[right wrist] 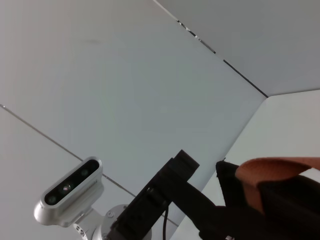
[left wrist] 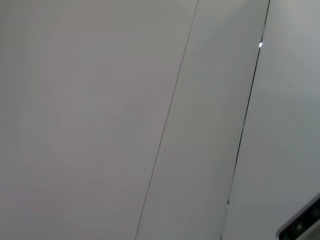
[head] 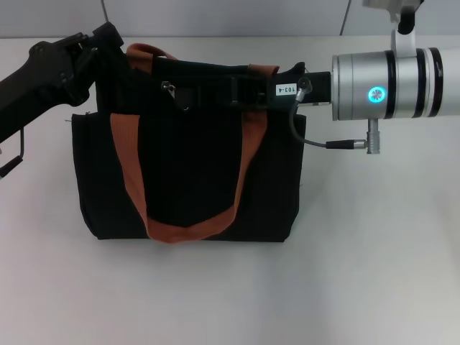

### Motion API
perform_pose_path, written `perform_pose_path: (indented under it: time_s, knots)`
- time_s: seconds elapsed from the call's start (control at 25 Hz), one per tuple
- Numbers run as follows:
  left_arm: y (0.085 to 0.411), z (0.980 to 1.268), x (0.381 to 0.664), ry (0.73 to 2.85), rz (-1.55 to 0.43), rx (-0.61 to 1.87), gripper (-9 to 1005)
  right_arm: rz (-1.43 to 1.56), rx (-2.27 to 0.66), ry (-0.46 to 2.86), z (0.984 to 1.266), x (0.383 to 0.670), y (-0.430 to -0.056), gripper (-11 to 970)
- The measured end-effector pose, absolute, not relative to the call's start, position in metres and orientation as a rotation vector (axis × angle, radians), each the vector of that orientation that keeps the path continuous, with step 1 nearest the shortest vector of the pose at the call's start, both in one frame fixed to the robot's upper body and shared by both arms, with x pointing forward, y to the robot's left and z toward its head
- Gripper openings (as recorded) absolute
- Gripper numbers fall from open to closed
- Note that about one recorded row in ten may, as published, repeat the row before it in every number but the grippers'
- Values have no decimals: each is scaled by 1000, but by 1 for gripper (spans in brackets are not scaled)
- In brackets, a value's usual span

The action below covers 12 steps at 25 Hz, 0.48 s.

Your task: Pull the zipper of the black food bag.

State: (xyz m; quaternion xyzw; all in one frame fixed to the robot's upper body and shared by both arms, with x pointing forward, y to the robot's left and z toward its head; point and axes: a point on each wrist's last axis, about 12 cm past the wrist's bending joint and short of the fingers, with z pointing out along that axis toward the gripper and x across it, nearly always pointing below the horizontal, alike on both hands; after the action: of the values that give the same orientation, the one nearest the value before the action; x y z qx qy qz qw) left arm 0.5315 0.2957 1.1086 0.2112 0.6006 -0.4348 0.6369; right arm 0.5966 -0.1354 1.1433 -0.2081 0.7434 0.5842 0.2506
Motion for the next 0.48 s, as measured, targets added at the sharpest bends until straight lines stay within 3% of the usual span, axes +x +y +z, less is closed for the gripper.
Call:
perform_pose_path:
  time_s: [0.48]
  knots:
    - [299, 1107, 530, 1374, -983, 463, 27, 1555, -483, 2071, 1136, 596, -163, -1]
